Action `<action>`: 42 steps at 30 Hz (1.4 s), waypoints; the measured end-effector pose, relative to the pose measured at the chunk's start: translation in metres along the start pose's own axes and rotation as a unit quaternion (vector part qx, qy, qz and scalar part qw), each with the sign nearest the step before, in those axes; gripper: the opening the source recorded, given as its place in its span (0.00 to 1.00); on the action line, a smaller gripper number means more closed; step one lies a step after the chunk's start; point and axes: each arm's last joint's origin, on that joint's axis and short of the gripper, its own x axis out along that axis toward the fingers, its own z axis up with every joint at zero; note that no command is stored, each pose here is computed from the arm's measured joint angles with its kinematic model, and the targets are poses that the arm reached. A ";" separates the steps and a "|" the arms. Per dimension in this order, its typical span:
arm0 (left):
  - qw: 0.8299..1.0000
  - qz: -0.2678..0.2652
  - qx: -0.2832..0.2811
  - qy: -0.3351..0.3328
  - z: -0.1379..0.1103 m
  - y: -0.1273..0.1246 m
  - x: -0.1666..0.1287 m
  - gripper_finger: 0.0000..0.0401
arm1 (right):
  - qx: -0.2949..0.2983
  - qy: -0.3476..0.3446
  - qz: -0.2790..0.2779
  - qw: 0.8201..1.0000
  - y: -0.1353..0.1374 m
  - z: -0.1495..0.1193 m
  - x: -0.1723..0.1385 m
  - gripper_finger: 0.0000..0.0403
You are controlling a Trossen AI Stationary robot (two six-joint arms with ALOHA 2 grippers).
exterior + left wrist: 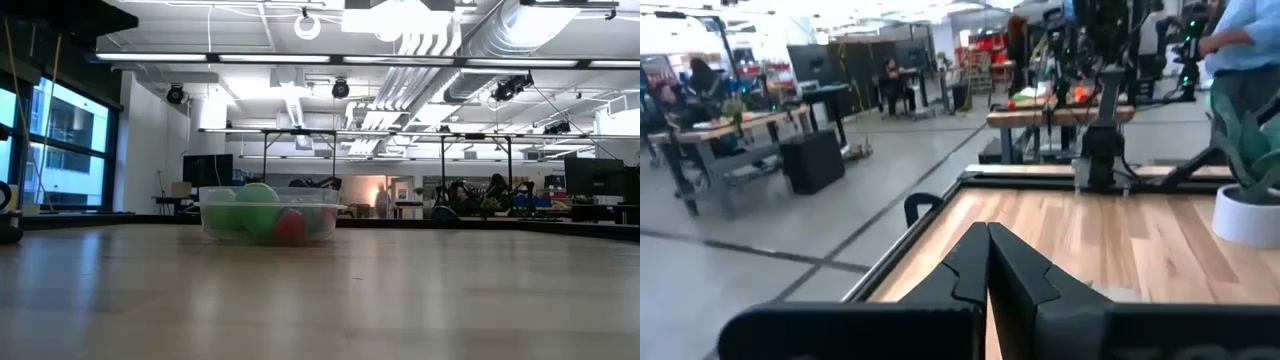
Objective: Pick and placing Produce into tupperware
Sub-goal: Return to Home Position
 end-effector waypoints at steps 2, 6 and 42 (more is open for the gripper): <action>1.000 -0.003 0.000 -0.004 -0.005 0.000 0.005 0.00 | 0.002 0.006 -0.008 1.000 0.000 -0.001 -0.005 0.01; 1.000 -0.014 -0.009 -0.002 -0.014 -0.002 0.012 0.00 | 0.002 0.004 -0.022 1.000 -0.001 0.000 -0.008 0.00; 0.997 -0.040 -0.061 0.014 -0.086 -0.010 0.051 0.00 | 0.110 -0.002 -0.071 0.991 -0.036 -0.135 -0.042 0.00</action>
